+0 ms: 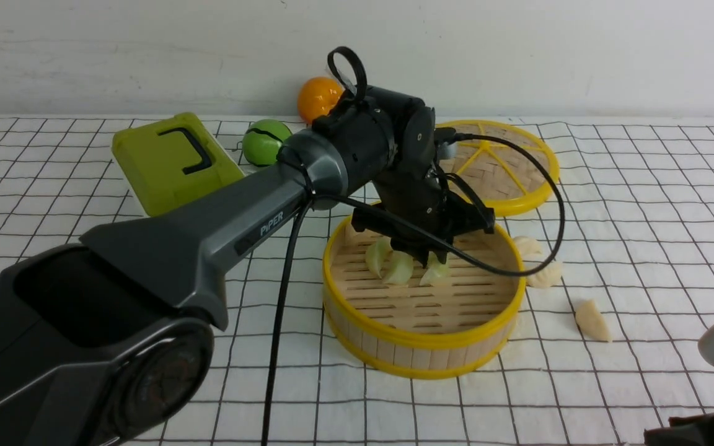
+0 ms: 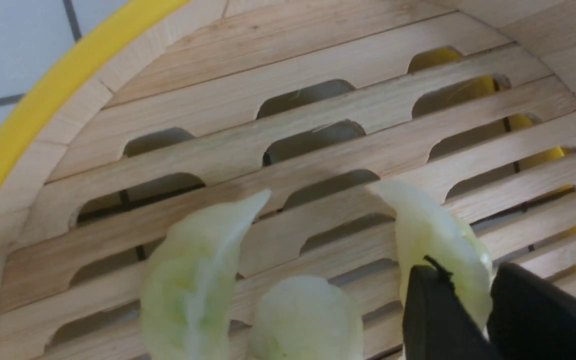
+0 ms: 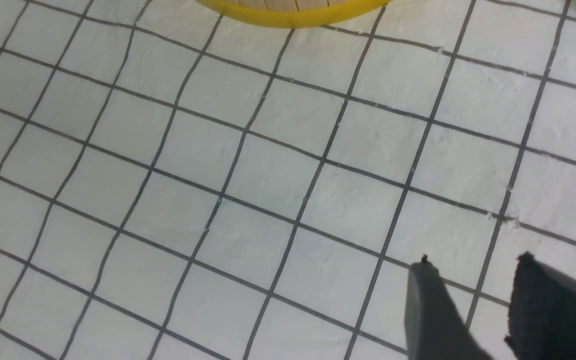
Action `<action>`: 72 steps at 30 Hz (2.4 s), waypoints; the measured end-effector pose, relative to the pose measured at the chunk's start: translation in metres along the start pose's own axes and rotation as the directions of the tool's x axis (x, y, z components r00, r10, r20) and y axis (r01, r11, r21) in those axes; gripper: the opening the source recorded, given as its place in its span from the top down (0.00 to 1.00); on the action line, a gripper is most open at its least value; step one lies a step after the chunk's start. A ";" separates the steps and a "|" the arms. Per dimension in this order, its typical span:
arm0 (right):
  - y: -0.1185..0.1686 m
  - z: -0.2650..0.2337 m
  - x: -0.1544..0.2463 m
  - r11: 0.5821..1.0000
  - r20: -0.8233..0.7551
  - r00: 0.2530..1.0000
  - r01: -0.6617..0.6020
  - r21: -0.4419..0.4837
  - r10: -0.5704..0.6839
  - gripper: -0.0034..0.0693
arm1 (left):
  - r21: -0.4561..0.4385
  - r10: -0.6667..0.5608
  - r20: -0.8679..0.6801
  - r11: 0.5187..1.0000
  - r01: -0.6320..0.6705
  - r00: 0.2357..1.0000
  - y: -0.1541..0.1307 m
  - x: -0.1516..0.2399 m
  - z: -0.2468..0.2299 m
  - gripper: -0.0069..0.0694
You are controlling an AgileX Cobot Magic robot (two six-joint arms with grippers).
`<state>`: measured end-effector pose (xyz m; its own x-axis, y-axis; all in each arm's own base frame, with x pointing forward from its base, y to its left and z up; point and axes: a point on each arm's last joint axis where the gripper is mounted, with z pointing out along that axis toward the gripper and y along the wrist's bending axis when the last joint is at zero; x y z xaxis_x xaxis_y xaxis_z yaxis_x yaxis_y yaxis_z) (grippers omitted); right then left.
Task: Put the dumplings into the steamer on the table with the white tablecloth.
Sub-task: 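Place the dumpling into the bamboo steamer basket with the left gripper, then reach for and grasp a dumpling lying on the table beside the steamer, then place the dumpling in the bamboo steamer basket with the right gripper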
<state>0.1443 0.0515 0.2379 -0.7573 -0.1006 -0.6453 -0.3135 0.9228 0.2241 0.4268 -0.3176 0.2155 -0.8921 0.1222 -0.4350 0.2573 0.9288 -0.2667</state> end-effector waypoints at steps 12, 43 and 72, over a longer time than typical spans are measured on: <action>0.000 0.000 0.000 1.000 0.004 1.000 -0.006 -0.004 0.006 0.63 | -0.035 0.252 0.086 0.968 -0.250 0.964 -0.015 -0.022 -0.127 0.70; -0.084 0.172 -0.135 0.953 -0.272 0.951 -0.064 0.295 0.148 0.31 | -0.287 0.178 0.409 0.956 -0.059 0.895 0.148 0.238 -0.315 0.93; 0.076 0.140 -0.171 0.993 0.041 0.997 -0.057 -0.104 0.061 0.68 | -0.214 0.150 0.556 0.976 -0.033 0.817 0.160 0.266 -0.274 0.93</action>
<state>0.3298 0.1909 0.2632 -0.7511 -0.0284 -0.6596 -0.3277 0.8834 0.3351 0.1288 -0.0410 0.2927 -0.4838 0.0446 -0.8741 0.2013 0.9776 -0.0616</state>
